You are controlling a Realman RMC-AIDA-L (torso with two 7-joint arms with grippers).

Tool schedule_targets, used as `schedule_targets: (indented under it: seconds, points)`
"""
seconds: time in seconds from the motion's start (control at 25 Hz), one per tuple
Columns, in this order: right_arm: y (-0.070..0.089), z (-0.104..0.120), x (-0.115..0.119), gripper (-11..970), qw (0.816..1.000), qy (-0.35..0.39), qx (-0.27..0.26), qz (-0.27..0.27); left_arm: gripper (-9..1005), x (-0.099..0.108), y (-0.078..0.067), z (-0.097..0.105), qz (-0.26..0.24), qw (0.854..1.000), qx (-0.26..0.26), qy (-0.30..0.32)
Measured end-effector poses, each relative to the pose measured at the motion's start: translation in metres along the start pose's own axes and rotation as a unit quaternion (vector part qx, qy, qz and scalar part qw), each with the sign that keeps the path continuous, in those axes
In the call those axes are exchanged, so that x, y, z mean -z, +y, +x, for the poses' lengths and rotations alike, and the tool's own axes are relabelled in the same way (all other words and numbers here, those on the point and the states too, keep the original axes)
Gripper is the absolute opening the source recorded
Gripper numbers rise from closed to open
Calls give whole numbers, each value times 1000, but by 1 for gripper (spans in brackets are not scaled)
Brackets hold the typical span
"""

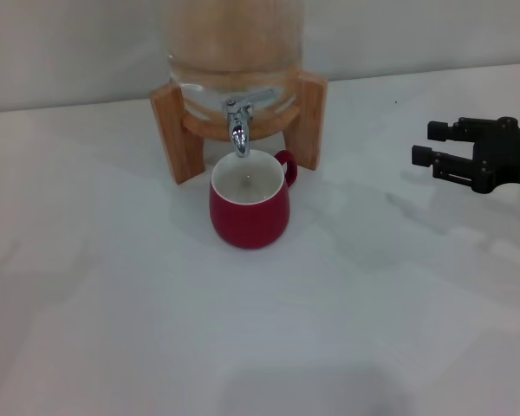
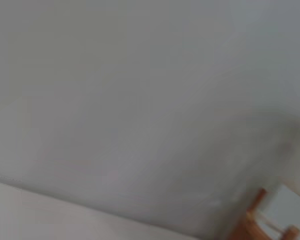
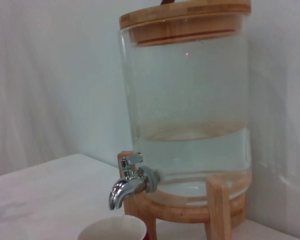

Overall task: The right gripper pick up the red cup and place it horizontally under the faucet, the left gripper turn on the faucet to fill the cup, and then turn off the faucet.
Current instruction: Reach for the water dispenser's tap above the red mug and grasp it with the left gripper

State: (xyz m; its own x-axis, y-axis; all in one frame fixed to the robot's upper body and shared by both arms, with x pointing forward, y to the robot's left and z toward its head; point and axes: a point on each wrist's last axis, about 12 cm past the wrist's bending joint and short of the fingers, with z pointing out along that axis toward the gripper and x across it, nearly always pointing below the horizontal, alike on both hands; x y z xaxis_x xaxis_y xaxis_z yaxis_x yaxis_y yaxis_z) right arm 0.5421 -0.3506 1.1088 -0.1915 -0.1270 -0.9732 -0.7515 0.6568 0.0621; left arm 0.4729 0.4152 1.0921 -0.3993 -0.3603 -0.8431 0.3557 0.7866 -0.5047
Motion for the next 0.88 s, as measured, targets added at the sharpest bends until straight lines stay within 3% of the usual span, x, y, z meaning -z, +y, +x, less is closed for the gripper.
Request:
schedule_targets:
  seconds: [0.12,0.32,0.44,0.72,0.88]
  points:
    - [-1,0,0,482,1000,0,-7,3,875,-3,-7,-11,15,999,8,36]
    - [-4,1,2,482,999,2,-38,20,875,-20,-39,-38,42,988,-20,148]
    - [-6,3,3,482,998,7,-51,26,875,-32,-60,-56,34,978,-41,203]
    - [-9,10,3,482,996,18,-70,53,875,-61,-121,-102,12,942,-144,303]
    - [-10,14,-1,482,995,29,-73,60,875,-82,-147,-117,-18,912,-208,353]
